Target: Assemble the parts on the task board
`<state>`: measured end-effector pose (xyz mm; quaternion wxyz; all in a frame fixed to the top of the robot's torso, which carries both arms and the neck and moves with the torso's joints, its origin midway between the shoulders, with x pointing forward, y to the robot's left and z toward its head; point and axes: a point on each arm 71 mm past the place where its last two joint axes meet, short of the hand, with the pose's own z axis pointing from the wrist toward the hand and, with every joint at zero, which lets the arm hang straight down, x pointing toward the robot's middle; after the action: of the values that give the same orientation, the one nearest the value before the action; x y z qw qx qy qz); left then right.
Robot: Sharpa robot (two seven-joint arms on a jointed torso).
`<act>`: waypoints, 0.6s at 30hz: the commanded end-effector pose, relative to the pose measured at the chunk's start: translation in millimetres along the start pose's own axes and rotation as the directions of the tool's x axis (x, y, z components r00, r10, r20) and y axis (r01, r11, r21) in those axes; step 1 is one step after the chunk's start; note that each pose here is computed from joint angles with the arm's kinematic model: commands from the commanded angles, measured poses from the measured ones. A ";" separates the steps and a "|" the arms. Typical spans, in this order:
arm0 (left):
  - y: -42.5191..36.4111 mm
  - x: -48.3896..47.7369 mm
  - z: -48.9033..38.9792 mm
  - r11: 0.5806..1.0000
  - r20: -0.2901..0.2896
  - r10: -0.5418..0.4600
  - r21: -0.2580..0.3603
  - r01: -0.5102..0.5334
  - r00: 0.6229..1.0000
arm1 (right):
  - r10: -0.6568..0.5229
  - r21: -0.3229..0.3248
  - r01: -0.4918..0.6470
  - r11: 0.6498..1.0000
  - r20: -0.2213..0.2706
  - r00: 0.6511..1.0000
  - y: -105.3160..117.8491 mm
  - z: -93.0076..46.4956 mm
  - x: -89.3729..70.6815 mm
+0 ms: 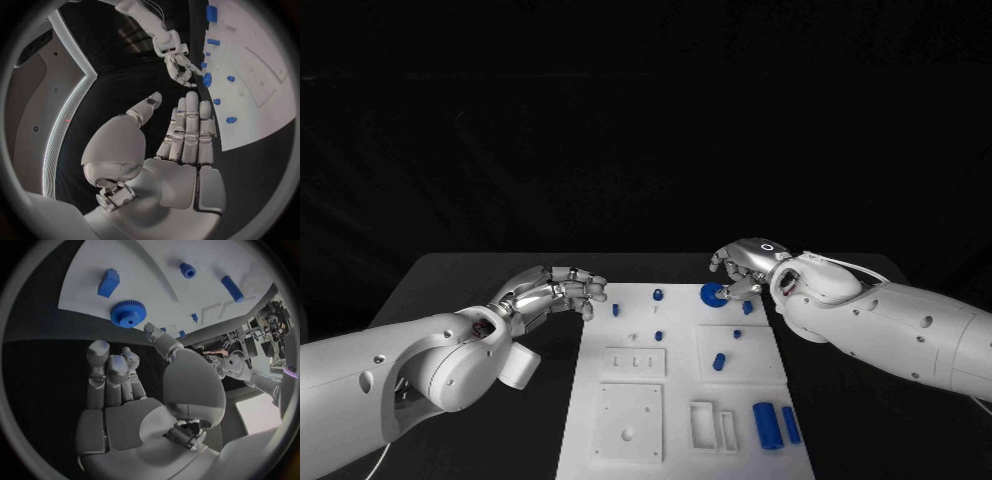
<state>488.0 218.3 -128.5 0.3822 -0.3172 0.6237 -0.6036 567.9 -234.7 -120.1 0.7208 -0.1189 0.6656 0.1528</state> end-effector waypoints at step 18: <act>-0.9 1.1 1.9 1.000 -0.015 -0.001 0.011 0.001 1.000 | 0.099 0.047 -0.094 0.994 -0.108 0.989 -10.7 3.9 26.5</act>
<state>489.7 218.9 -128.9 0.3837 -0.3179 0.6236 -0.6024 577.6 -242.4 -144.1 0.6871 -0.0847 0.7045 0.1561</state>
